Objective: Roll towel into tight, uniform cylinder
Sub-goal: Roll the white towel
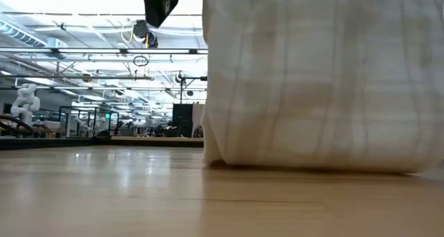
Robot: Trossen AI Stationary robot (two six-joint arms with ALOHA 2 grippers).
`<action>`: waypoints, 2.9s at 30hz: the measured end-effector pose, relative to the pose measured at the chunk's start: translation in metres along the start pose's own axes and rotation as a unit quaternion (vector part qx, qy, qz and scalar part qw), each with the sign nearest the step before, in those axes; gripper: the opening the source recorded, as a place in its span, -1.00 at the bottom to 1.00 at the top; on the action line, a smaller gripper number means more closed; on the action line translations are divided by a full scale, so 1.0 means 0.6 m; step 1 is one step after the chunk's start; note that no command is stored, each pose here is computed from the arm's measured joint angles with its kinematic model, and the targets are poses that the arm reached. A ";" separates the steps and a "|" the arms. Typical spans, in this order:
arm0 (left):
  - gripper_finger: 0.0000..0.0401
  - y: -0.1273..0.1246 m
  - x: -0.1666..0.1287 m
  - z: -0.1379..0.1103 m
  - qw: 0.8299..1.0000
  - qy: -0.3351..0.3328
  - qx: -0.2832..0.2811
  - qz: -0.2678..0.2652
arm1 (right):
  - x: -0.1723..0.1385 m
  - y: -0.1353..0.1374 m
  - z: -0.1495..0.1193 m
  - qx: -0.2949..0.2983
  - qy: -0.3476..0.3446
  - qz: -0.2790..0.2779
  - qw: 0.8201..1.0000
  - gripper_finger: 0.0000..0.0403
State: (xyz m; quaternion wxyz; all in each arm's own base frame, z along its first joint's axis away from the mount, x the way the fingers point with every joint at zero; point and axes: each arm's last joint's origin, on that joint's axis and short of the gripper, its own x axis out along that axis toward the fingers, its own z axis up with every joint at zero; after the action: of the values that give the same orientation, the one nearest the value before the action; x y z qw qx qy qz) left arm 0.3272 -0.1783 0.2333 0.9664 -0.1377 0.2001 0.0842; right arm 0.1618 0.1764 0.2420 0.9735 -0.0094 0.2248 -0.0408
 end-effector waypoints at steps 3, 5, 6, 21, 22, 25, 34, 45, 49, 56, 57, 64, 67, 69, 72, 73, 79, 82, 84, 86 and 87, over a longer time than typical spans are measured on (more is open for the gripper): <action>-0.91 -0.016 -0.011 -0.001 0.999 -0.007 -0.008 -0.031 | -0.008 0.004 0.006 0.035 -0.008 0.027 0.999 -0.99; -0.91 -0.032 -0.022 -0.009 0.998 0.002 -0.015 -0.059 | -0.010 0.017 0.004 0.060 -0.001 0.061 0.996 -0.99; -0.91 -0.039 -0.026 -0.015 0.997 0.006 -0.022 -0.067 | -0.009 0.026 0.002 0.072 0.002 0.077 0.994 -0.99; -0.91 -0.089 -0.018 -0.113 0.985 0.088 -0.095 -0.113 | 0.051 0.133 -0.073 0.175 0.032 0.156 0.972 -0.97; -0.91 -0.088 -0.014 -0.120 0.984 0.098 -0.095 -0.111 | 0.055 0.134 -0.077 0.180 0.036 0.152 0.971 -0.97; -0.91 -0.086 -0.004 -0.134 0.984 0.111 -0.097 -0.105 | 0.063 0.136 -0.086 0.200 0.046 0.143 0.968 -0.97; -0.91 -0.068 0.022 -0.147 0.973 0.167 -0.125 -0.103 | 0.103 0.140 -0.124 0.272 0.098 0.116 0.950 -0.97; -0.91 -0.052 0.039 -0.165 0.960 0.216 -0.148 -0.098 | 0.127 0.146 -0.149 0.289 0.121 0.113 0.943 -0.97; -0.91 -0.042 0.045 -0.165 0.961 0.215 -0.149 -0.088 | 0.133 0.140 -0.149 0.276 0.130 0.109 0.946 -0.97; -0.91 -0.039 0.047 -0.164 0.964 0.207 -0.150 -0.079 | 0.138 0.133 -0.152 0.265 0.140 0.095 0.949 -0.91; -0.91 -0.039 0.047 -0.164 0.964 0.206 -0.150 -0.078 | 0.138 0.133 -0.151 0.261 0.139 0.096 0.951 -0.88; -0.91 -0.038 0.048 -0.163 0.965 0.201 -0.149 -0.074 | 0.126 0.131 -0.134 0.228 0.135 0.123 0.956 -0.48; -0.91 -0.038 0.048 -0.163 0.966 0.200 -0.149 -0.073 | 0.105 0.131 -0.117 0.218 0.122 0.137 0.959 -0.34; -0.91 -0.038 0.048 -0.163 0.966 0.199 -0.149 -0.073 | 0.088 0.132 -0.109 0.211 0.105 0.136 0.962 -0.27; -0.91 -0.038 0.048 -0.163 0.966 0.199 -0.150 -0.072 | 0.065 0.139 -0.108 0.191 0.050 0.113 0.974 -0.23; -0.91 -0.038 0.048 -0.163 0.965 0.199 -0.153 -0.072 | 0.058 0.143 -0.109 0.183 0.027 0.102 0.977 -0.23; -0.91 -0.035 0.047 -0.167 0.964 0.208 -0.155 -0.060 | 0.062 0.169 -0.133 0.170 -0.046 0.073 0.982 -0.27; -0.91 -0.032 0.047 -0.169 0.964 0.214 -0.151 -0.052 | 0.084 0.176 -0.137 0.168 -0.066 0.074 0.981 -0.31; -0.91 -0.031 0.047 -0.170 0.964 0.217 -0.149 -0.049 | 0.102 0.177 -0.135 0.171 -0.074 0.081 0.979 -0.35; -0.91 -0.030 0.047 -0.170 0.964 0.218 -0.148 -0.048 | 0.119 0.177 -0.133 0.174 -0.080 0.090 0.977 -0.40; -0.91 -0.030 0.047 -0.170 0.964 0.218 -0.148 -0.048 | 0.127 0.176 -0.134 0.172 -0.080 0.094 0.977 -0.43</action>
State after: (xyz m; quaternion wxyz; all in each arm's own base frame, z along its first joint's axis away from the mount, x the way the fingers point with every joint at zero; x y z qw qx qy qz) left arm 0.3198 -0.2231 0.1360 0.8713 -0.3038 0.3839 0.0346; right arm 0.2029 0.2754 0.1327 0.9750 0.1757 0.1355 0.0135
